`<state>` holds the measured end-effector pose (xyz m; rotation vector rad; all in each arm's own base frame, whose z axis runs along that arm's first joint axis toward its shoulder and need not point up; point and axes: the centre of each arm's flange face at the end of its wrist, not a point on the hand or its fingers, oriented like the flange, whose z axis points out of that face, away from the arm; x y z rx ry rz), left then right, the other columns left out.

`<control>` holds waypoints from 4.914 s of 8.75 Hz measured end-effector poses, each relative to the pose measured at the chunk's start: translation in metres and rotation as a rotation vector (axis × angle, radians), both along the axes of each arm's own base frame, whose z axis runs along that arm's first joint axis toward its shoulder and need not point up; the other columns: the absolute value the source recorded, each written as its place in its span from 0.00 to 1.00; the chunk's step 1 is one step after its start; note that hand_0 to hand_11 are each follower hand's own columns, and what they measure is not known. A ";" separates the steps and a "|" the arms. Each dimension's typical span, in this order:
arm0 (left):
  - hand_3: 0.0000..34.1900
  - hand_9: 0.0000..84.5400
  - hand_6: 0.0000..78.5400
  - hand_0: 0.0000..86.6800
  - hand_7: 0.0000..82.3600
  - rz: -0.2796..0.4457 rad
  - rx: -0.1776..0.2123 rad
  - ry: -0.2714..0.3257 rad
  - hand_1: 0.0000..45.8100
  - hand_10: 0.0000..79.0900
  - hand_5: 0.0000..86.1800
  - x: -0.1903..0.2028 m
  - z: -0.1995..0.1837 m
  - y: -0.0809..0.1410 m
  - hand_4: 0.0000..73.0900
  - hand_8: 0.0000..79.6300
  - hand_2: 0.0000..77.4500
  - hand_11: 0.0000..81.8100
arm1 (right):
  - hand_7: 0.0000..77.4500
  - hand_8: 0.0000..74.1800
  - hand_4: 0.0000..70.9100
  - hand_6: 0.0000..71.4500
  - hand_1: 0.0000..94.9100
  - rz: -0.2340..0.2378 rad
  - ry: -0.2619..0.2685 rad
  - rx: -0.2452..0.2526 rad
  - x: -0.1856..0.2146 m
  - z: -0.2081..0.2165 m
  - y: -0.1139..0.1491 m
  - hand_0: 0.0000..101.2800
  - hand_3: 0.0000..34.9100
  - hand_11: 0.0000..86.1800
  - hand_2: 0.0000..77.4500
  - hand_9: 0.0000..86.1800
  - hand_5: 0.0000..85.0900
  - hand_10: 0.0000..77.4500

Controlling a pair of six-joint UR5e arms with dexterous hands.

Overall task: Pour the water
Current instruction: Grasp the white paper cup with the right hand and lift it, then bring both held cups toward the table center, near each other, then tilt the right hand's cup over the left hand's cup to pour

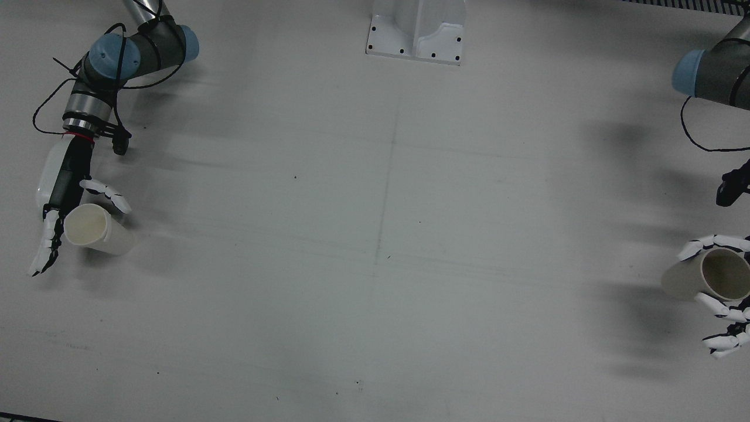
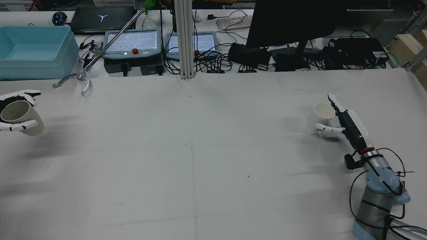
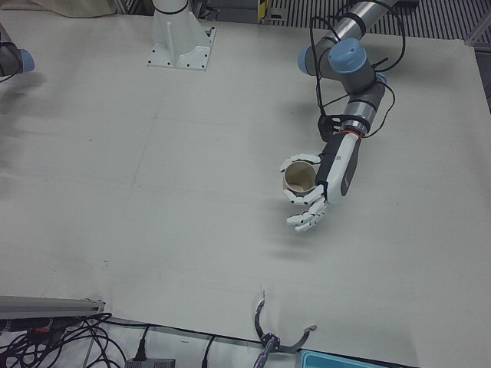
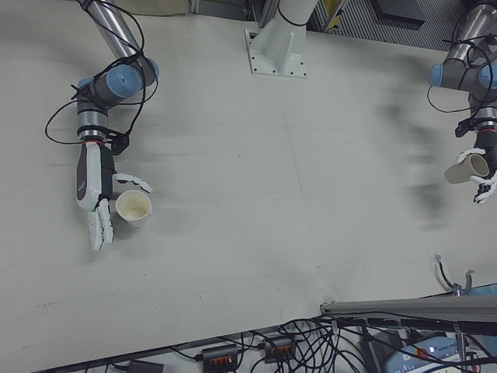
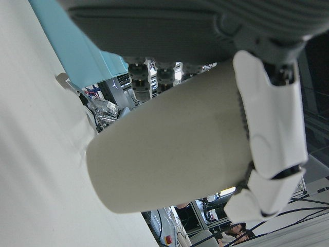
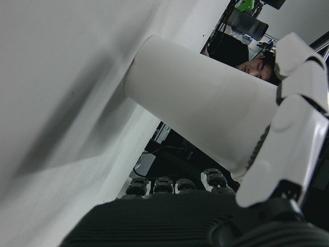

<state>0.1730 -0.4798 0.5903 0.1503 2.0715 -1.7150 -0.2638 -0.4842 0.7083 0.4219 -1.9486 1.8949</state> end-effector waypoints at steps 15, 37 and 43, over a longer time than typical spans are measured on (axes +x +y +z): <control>0.00 0.22 0.21 0.61 0.33 0.037 0.029 -0.003 0.43 0.12 0.53 0.013 -0.013 -0.004 0.50 0.14 0.43 0.21 | 0.17 0.05 0.48 0.11 0.13 0.086 -0.129 0.131 0.049 -0.151 -0.028 0.47 0.00 0.08 0.45 0.09 0.65 0.07; 0.00 0.25 0.23 0.63 0.36 0.389 0.388 0.072 0.38 0.14 0.53 0.332 -0.352 0.030 0.53 0.16 0.46 0.22 | 0.24 0.06 0.40 0.14 0.16 0.131 0.075 0.452 -0.043 -0.449 0.007 0.48 0.00 0.09 0.47 0.08 0.70 0.06; 0.00 0.25 0.23 0.65 0.36 0.387 0.393 0.068 0.38 0.14 0.53 0.332 -0.354 0.029 0.53 0.17 0.46 0.22 | 0.19 0.04 0.32 0.15 0.17 0.130 0.389 0.628 -0.042 -0.505 0.084 0.47 0.00 0.11 0.48 0.08 0.74 0.06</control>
